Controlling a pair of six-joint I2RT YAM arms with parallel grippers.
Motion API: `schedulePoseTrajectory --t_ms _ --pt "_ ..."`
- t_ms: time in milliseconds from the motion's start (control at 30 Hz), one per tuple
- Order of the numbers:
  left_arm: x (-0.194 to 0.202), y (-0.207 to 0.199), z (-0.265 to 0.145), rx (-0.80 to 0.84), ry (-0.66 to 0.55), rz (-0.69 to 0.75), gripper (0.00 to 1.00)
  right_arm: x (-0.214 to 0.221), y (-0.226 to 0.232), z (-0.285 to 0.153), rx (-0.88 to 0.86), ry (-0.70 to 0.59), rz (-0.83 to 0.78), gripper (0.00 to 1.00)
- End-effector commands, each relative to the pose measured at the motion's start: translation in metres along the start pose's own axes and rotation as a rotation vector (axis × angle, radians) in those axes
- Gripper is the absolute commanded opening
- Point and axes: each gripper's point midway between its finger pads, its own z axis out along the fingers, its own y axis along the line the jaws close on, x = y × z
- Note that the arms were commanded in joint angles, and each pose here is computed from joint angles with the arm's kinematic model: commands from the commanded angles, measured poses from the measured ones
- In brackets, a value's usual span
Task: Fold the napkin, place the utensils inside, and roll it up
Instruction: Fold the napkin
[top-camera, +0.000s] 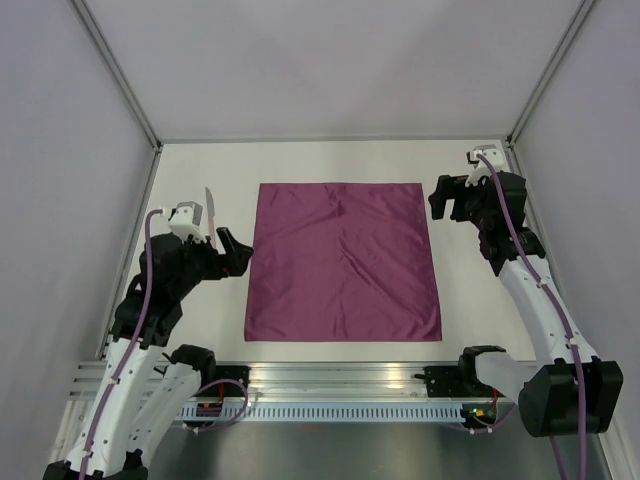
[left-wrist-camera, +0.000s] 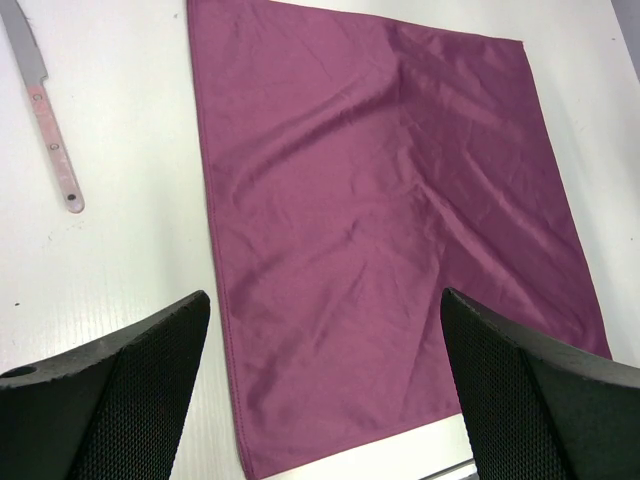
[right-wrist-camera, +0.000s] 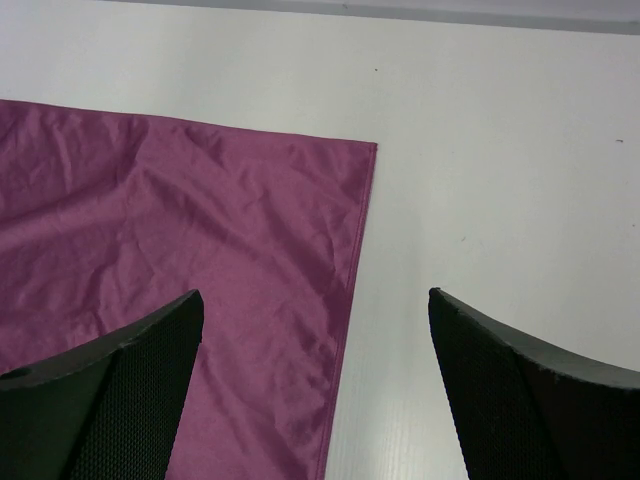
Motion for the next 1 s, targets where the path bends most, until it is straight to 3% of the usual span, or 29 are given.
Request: schedulePoseTrajectory --t_ms 0,200,433,633,800,967 --pt "0.0 -0.001 -0.001 0.021 -0.002 0.048 1.0 -0.016 -0.003 -0.007 0.02 -0.041 -0.013 0.98" --pt "-0.007 -0.011 0.004 0.051 0.015 0.025 1.0 -0.011 -0.009 -0.004 0.05 0.009 -0.019 0.98" --pt "-0.011 -0.071 0.023 0.111 0.01 0.059 1.0 -0.002 -0.023 0.007 0.122 0.072 -0.015 0.98" --pt "0.055 -0.162 0.065 0.165 0.125 0.238 1.0 0.009 -0.03 0.015 0.144 0.116 -0.039 0.98" --pt "0.096 -0.24 0.09 0.293 0.151 0.321 0.97 0.009 -0.035 0.015 0.172 0.115 -0.044 0.98" --pt "0.173 -0.299 0.107 0.373 0.227 0.472 0.91 0.007 -0.035 0.013 0.17 0.109 -0.045 0.98"
